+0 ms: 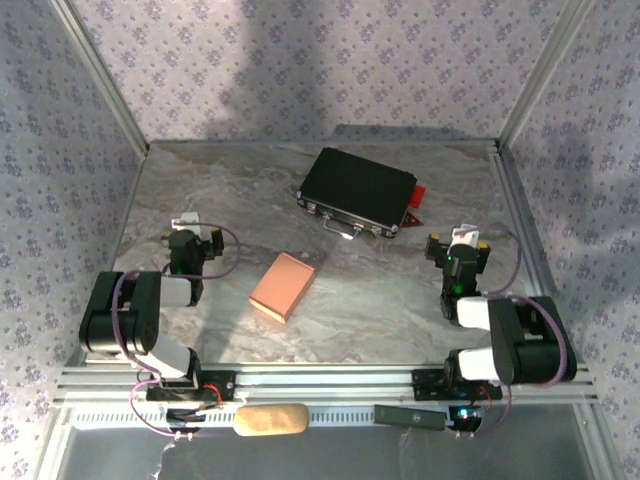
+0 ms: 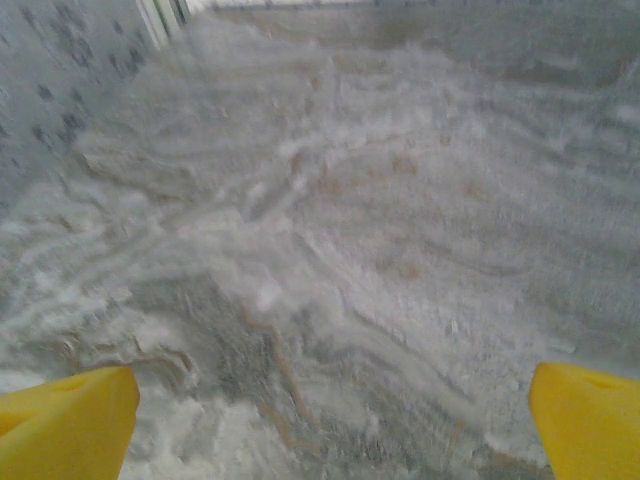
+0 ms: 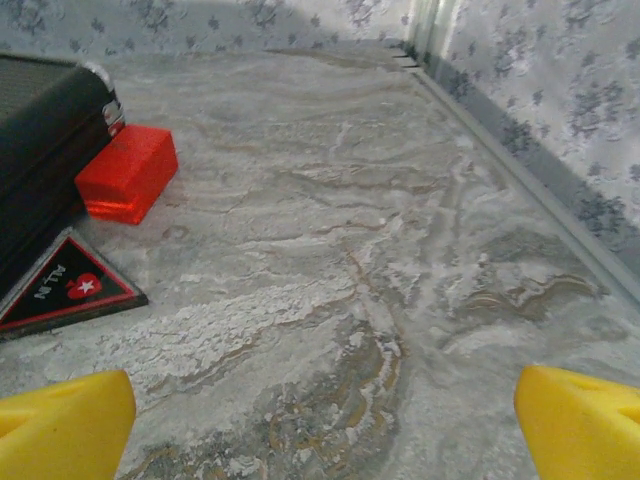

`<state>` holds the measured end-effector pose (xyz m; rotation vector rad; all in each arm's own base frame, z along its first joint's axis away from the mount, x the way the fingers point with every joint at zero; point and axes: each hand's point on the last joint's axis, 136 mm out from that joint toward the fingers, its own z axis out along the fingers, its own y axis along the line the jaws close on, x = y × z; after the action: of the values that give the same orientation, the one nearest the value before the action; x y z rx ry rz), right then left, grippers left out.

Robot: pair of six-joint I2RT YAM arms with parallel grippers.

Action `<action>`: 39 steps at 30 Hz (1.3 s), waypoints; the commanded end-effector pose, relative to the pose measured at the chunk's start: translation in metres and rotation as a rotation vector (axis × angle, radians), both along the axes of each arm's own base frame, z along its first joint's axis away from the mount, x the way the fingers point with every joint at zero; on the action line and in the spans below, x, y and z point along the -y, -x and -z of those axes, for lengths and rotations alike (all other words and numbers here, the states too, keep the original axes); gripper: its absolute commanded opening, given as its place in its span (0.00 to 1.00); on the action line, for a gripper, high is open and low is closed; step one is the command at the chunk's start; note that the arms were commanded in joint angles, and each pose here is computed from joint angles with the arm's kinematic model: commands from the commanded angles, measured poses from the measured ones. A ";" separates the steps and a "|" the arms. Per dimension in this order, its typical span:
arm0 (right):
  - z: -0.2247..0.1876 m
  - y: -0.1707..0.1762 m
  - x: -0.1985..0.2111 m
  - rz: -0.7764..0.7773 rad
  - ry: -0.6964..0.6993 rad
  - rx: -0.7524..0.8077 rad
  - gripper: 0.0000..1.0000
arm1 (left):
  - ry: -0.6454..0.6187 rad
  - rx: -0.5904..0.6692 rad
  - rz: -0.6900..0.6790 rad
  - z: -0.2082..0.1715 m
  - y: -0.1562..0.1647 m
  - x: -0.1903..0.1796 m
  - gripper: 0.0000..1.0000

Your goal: Fold the paper box

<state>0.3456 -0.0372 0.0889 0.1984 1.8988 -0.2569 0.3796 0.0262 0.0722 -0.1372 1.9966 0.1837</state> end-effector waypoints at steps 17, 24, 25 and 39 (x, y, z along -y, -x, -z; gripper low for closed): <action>0.003 -0.042 0.000 -0.070 -0.024 -0.054 0.99 | 0.046 0.062 0.006 -0.018 -0.014 -0.003 1.00; 0.003 -0.041 -0.002 -0.072 -0.020 -0.053 0.99 | 0.046 0.062 0.007 -0.018 -0.015 -0.003 1.00; 0.003 -0.041 -0.001 -0.072 -0.018 -0.052 0.99 | 0.046 0.062 0.006 -0.018 -0.015 -0.003 1.00; 0.002 -0.041 -0.002 -0.071 -0.015 -0.049 0.99 | 0.046 0.063 0.007 -0.018 -0.015 -0.003 1.00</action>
<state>0.3861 -0.0371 0.0893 0.1356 1.9457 -0.2061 0.3879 0.0293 0.0805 -0.1560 1.9694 0.1525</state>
